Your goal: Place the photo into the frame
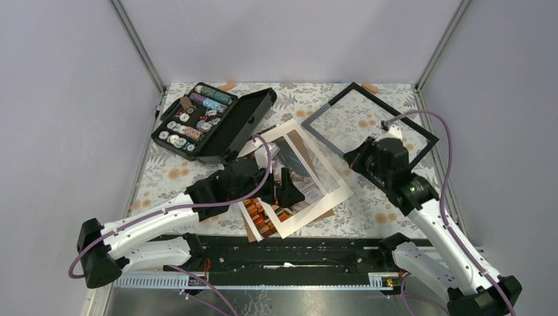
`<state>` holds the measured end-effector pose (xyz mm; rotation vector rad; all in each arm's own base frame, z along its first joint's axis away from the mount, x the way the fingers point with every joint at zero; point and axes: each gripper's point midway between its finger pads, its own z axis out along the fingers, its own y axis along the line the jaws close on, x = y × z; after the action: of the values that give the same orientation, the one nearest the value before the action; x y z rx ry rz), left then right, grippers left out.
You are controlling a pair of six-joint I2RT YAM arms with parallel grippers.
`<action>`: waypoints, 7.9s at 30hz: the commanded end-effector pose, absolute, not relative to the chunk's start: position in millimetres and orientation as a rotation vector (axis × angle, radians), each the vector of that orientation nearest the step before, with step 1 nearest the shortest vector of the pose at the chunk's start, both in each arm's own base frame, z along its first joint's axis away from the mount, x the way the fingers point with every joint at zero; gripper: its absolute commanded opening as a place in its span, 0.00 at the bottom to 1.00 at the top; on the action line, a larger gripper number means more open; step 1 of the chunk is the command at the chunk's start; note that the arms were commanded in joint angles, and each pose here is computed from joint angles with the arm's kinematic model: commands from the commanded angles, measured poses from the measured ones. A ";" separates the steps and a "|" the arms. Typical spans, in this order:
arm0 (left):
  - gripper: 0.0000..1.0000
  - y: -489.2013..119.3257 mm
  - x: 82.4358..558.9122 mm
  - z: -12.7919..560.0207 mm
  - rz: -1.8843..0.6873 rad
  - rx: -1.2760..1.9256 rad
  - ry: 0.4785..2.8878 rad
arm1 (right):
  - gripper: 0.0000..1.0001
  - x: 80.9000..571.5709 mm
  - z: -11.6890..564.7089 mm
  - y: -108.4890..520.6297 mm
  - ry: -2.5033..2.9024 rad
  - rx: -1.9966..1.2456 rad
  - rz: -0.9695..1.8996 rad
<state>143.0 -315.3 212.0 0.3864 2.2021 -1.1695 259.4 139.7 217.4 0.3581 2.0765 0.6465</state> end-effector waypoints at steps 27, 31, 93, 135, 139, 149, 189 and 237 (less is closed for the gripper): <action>0.99 -299.1 208.7 250.5 -0.801 0.365 2.171 | 0.04 398.9 128.7 -36.3 2.470 0.694 0.817; 0.99 -315.2 228.9 226.1 -0.950 0.298 2.267 | 0.15 414.8 117.1 -37.1 2.478 0.643 0.897; 0.99 -431.4 322.2 63.0 -1.277 -0.133 2.307 | 0.19 377.0 89.8 -1.7 1.829 1.071 0.811; 0.99 -404.5 545.6 134.4 -0.752 -0.069 1.862 | 0.00 434.9 85.0 -105.5 2.065 0.888 0.868; 0.99 -423.8 539.2 116.7 -0.873 -0.047 1.892 | 0.04 438.7 79.6 -102.3 2.063 0.894 0.918; 0.99 -431.1 541.4 75.0 -0.982 -0.176 2.016 | 0.14 440.2 70.4 -102.1 2.065 0.927 0.934; 0.99 -410.1 531.7 146.3 -0.911 -0.037 1.870 | 0.00 391.9 77.5 -71.1 1.846 1.057 0.833; 0.99 -377.8 536.8 138.1 -0.810 -0.137 1.847 | 0.00 392.2 114.9 -94.7 1.790 0.933 0.633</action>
<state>528.4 -376.0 120.7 -0.1276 1.9097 -0.7844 389.2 -85.7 104.7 0.9455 1.8303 0.6924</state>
